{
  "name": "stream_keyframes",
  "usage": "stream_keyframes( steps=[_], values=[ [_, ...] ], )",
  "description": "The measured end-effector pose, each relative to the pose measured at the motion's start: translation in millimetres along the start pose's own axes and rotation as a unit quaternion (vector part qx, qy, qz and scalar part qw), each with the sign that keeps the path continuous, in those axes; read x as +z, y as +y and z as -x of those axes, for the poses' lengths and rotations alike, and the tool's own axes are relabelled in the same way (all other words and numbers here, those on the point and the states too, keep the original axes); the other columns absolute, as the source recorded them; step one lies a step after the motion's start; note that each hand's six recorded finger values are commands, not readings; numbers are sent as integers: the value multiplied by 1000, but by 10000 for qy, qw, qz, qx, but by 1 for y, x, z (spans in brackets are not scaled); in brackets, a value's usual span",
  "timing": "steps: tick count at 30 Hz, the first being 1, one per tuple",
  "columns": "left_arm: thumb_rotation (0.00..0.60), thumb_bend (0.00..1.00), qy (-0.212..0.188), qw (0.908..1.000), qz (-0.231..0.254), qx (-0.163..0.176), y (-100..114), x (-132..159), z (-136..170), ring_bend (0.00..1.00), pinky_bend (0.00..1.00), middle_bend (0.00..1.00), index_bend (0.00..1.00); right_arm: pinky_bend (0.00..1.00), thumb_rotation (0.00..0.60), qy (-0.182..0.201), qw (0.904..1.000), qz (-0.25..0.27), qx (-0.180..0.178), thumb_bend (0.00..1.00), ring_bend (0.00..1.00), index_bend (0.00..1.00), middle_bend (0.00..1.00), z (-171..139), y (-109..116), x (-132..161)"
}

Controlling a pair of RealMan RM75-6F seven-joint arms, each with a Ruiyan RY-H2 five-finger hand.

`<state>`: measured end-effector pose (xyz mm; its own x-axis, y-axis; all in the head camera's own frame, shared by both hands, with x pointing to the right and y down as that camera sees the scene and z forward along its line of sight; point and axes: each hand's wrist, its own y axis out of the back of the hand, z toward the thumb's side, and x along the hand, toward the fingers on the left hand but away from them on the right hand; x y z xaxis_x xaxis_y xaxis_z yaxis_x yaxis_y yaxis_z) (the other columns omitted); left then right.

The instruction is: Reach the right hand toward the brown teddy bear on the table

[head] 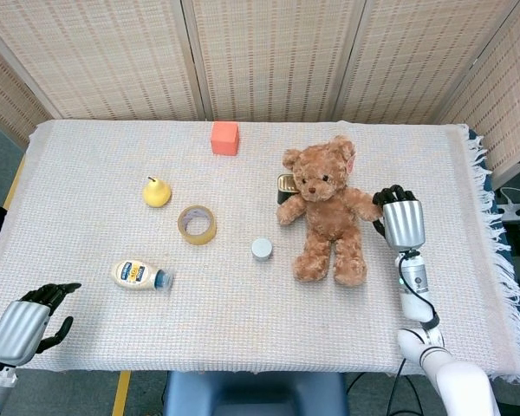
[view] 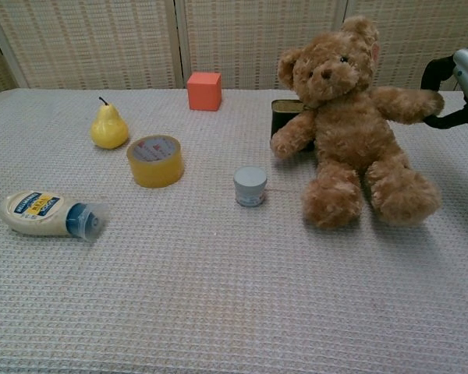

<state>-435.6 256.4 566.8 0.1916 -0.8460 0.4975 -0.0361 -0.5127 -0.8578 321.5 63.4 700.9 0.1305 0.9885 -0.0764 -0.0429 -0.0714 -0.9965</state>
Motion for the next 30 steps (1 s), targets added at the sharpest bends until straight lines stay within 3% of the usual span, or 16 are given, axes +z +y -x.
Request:
stream_keyframes(
  steps=[11,19,22,25,27,30],
  values=[
    [600,419,-4,10000,-30,-4,0,0,0,259,425,299,221,525,600,121,9995,26,303,185,349,558,499,-9,-13,5],
    [600,419,-9,10000,-17,-2,0,0,0,259,425,301,221,525,600,72,9999,147,-16,185,349,557,499,-4,0,5],
    [600,418,-24,10000,-10,-1,0,1,0,259,425,301,221,525,600,105,9998,138,49,185,349,545,499,-6,-2,5],
    [600,419,-19,10000,-34,-3,0,1,0,259,425,301,221,525,600,136,9997,109,190,182,311,445,483,-9,-8,5],
    [600,419,-3,10000,-12,-12,-1,0,0,259,425,301,221,499,600,137,9993,152,318,181,223,330,404,-10,-12,4],
    [600,419,0,10000,-17,-1,0,0,0,259,425,302,221,341,600,157,9984,298,446,182,75,179,239,-12,-16,3]
  ],
)
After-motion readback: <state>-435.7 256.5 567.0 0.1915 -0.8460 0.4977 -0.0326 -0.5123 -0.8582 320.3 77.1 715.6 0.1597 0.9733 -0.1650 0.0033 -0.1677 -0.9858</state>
